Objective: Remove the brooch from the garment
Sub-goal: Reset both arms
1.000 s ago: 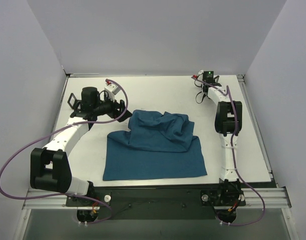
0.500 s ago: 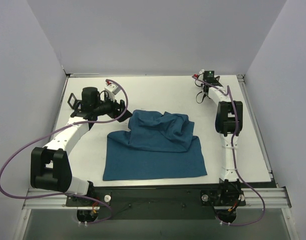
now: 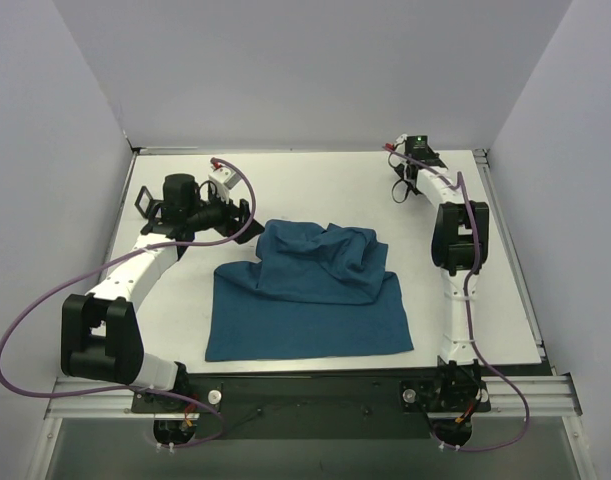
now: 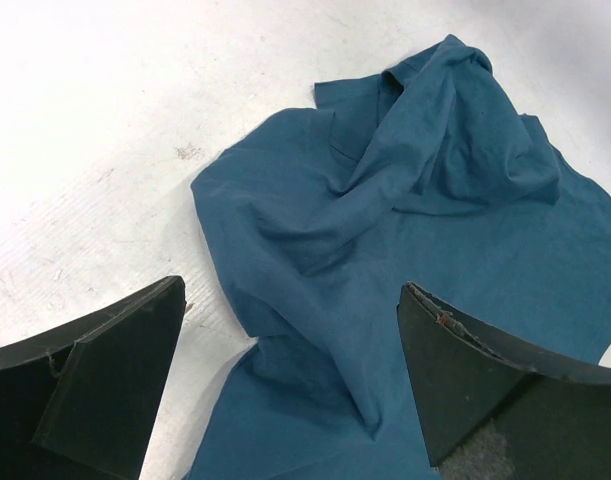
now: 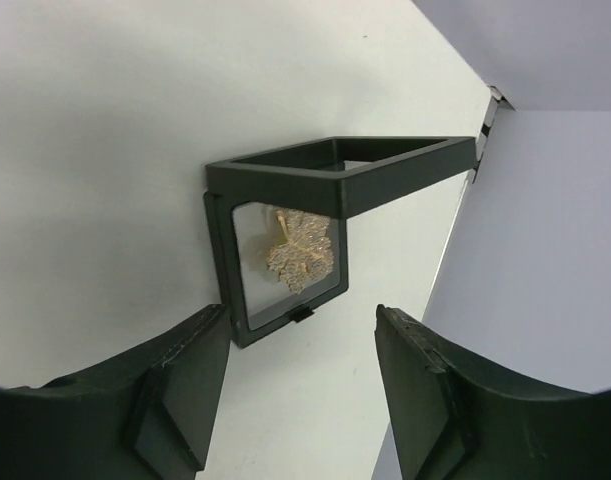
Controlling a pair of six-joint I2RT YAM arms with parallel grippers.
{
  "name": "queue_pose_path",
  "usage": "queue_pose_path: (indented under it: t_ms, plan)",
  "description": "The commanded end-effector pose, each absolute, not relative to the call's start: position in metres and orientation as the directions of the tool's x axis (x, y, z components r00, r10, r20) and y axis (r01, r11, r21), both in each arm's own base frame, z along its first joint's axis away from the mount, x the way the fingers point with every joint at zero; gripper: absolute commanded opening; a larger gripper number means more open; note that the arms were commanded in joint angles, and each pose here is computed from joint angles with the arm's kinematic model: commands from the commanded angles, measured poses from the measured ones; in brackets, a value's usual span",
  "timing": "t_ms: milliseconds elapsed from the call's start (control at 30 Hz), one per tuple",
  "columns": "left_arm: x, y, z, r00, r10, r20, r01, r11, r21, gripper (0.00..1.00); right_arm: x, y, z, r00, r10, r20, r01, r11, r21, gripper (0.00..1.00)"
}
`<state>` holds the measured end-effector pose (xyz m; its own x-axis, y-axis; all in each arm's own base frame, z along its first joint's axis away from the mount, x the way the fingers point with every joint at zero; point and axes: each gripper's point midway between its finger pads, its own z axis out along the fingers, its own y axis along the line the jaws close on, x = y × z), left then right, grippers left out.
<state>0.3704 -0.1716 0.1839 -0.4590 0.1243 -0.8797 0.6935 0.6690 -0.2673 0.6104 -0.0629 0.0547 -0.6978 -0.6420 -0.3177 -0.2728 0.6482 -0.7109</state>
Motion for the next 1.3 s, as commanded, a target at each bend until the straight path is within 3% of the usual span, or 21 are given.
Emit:
queue_pose_path:
  t_ms: [0,233,433,533,700,767,933,1267]
  plan:
    - [0.374,-0.170,0.199,-0.407,0.105,-0.907,0.706,0.666,-0.240,0.97,0.591,-0.053,0.094,-0.703,-0.616,-0.355,-0.257,0.686,-0.681,0.61]
    - [0.379,-0.154,0.214,-0.391,0.107,-0.914,0.679,0.705,-0.208,0.97,0.540,-0.001,0.130,-0.678,-0.557,-0.480,-0.303,0.806,-0.508,0.75]
    - [0.378,-0.136,0.234,-0.379,0.088,-0.921,0.660,0.724,-0.202,0.97,0.458,0.082,0.162,-0.607,-0.608,-0.511,-0.471,0.794,-0.385,0.99]
    - [0.371,-0.125,0.246,-0.360,0.119,-0.925,0.660,0.734,-0.163,0.97,0.411,0.107,0.175,-0.583,-0.621,-0.524,-0.532,0.779,-0.332,1.00]
    - [0.358,-0.101,0.276,-0.284,0.166,-0.944,0.669,0.740,-0.071,0.97,0.336,0.133,0.226,-0.523,-0.512,-0.682,-0.605,0.786,-0.126,1.00]
    - [0.348,-0.096,0.279,-0.287,0.187,-0.940,0.667,0.743,-0.056,0.97,0.312,0.129,0.254,-0.450,-0.488,-0.748,-0.612,0.778,-0.140,1.00]
    - [0.317,-0.099,0.277,-0.281,0.221,-0.934,0.709,0.704,-0.047,0.97,0.250,0.118,0.254,-0.345,-0.479,-0.807,-0.659,0.736,-0.155,1.00]
    - [0.284,-0.108,0.276,-0.270,0.223,-0.937,0.766,0.640,-0.068,0.97,0.212,0.112,0.259,-0.242,-0.467,-0.850,-0.688,0.700,-0.188,1.00]
